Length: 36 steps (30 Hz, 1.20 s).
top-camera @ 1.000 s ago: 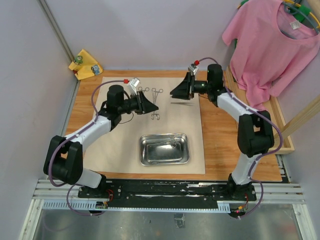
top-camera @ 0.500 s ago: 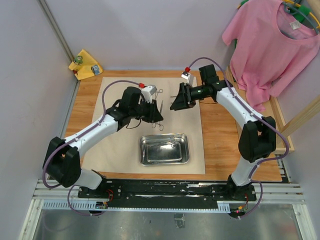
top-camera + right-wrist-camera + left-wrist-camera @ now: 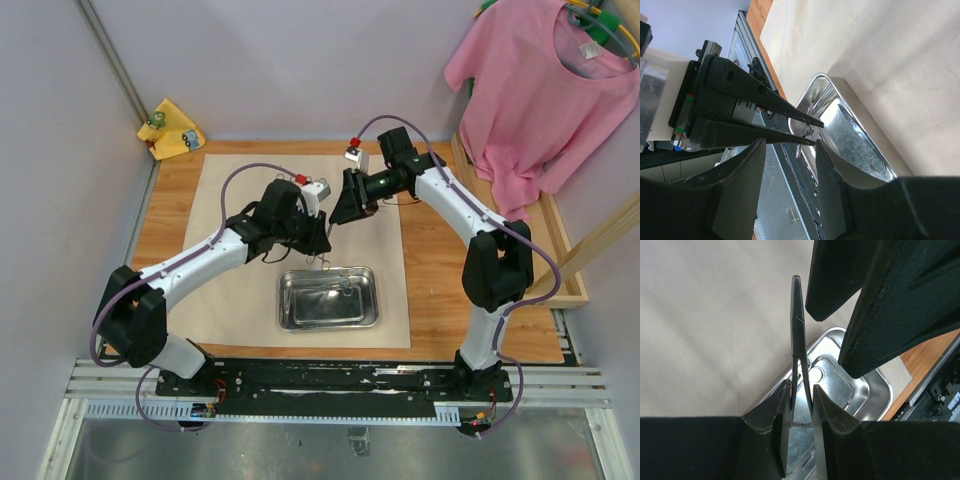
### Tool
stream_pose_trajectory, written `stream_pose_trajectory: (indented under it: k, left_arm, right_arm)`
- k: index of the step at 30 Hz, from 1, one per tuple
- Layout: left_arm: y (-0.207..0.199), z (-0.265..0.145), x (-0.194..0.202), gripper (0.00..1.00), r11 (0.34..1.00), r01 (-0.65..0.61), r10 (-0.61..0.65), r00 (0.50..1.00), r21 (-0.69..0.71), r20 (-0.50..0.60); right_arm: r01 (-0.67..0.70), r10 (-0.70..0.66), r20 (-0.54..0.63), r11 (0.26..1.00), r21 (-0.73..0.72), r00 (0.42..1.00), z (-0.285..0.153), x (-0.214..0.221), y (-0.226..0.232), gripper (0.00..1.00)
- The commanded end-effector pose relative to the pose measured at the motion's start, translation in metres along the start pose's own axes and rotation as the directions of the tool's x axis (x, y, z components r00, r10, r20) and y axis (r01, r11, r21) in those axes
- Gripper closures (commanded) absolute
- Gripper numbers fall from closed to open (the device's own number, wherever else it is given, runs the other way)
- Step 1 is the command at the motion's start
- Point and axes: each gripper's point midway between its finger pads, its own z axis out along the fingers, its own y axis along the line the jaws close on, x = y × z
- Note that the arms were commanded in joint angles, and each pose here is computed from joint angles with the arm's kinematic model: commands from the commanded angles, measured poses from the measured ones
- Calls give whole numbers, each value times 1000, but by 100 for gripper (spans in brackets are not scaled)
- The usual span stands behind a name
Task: Open and lay out the surgical kit
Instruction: Place the medical item in the surgical kit.
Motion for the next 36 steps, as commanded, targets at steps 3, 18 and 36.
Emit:
stream_pose_trajectory:
  k: [3, 18, 36]
  left_arm:
    - [-6, 0, -11, 89, 999, -42, 42, 999, 8, 19]
    - [-15, 3, -8, 89, 998, -52, 51, 999, 44, 10]
    - [-3, 4, -18, 61, 999, -14, 16, 999, -43, 32]
  right_arm:
    - [11, -11, -29, 1000, -1, 1000, 7, 1, 3, 59]
    - [-7, 8, -53, 1000, 12, 999, 21, 1, -10, 66]
    - [-10, 12, -42, 998, 56, 999, 16, 7, -19, 99]
